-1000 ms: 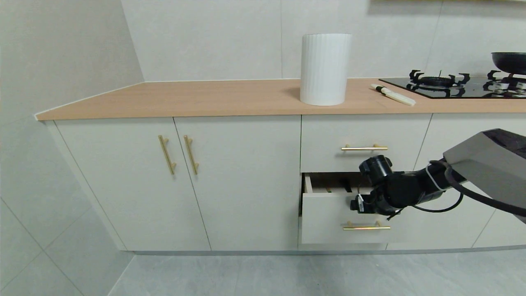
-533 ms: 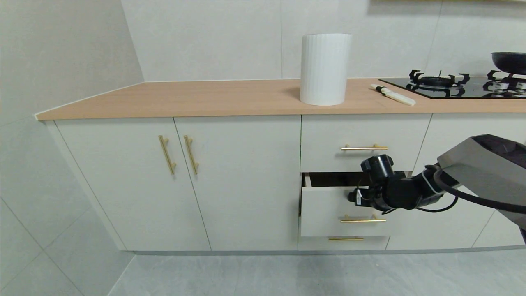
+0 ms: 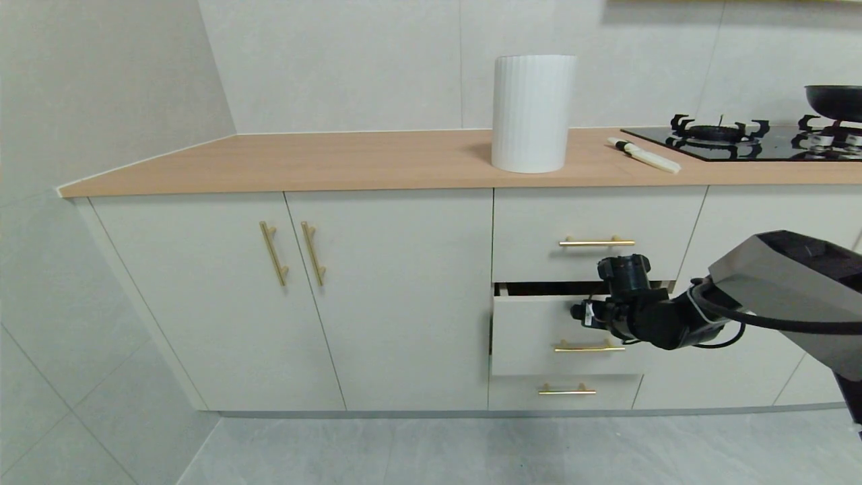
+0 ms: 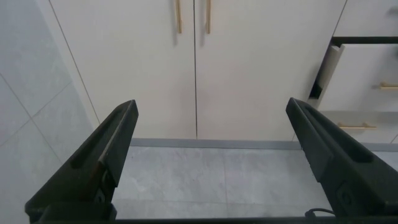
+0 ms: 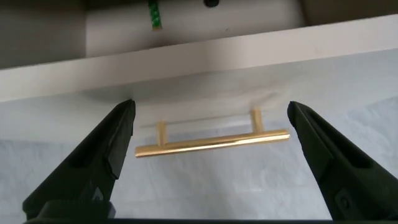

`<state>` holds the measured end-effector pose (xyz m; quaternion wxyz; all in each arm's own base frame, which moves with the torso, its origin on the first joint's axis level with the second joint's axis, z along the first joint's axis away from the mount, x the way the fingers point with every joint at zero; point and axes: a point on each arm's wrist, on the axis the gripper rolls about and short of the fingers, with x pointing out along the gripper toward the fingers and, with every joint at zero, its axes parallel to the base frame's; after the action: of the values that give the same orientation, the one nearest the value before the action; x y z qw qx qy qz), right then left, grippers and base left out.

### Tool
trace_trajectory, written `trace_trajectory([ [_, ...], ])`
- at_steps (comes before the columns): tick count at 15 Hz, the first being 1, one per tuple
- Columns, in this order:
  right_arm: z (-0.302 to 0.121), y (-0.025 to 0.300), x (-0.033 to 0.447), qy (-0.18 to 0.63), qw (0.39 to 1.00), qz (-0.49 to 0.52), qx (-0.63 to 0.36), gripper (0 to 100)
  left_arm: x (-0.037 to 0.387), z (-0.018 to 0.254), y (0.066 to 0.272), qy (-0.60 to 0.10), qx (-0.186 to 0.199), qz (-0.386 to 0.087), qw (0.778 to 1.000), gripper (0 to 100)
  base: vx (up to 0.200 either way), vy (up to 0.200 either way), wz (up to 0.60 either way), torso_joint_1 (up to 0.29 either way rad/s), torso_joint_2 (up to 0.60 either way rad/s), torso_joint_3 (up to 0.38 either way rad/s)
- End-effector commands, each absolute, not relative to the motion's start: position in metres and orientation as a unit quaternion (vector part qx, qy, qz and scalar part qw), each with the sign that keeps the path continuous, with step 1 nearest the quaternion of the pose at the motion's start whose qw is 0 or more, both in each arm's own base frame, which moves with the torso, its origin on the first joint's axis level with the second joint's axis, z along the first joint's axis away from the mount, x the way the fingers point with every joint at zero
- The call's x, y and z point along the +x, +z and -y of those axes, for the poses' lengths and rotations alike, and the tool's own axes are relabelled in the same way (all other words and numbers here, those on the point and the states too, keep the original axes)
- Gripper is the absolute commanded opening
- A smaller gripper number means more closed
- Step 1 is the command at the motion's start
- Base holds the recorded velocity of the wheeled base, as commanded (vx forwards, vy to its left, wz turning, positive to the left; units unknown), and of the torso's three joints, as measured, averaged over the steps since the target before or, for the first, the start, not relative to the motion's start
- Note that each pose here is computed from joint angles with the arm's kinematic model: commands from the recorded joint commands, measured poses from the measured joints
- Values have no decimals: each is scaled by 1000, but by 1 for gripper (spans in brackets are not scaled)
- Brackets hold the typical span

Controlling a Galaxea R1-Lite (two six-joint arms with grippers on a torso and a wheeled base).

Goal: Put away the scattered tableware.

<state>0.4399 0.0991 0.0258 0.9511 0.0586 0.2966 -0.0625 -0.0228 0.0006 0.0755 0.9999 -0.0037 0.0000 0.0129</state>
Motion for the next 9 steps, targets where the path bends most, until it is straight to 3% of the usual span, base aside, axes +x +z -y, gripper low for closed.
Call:
trace_trajectory([
  [1, -94, 17, 445, -68, 951, -297, 60, 100, -23, -1, 75, 13, -4, 0, 1000, 100, 0, 0, 0, 0, 0, 0],
  [9, -86, 0, 466, -82, 958, -263, 84, 100, -23, -1, 75, 13, -4, 0, 1000, 100, 0, 0, 0, 0, 0, 0],
])
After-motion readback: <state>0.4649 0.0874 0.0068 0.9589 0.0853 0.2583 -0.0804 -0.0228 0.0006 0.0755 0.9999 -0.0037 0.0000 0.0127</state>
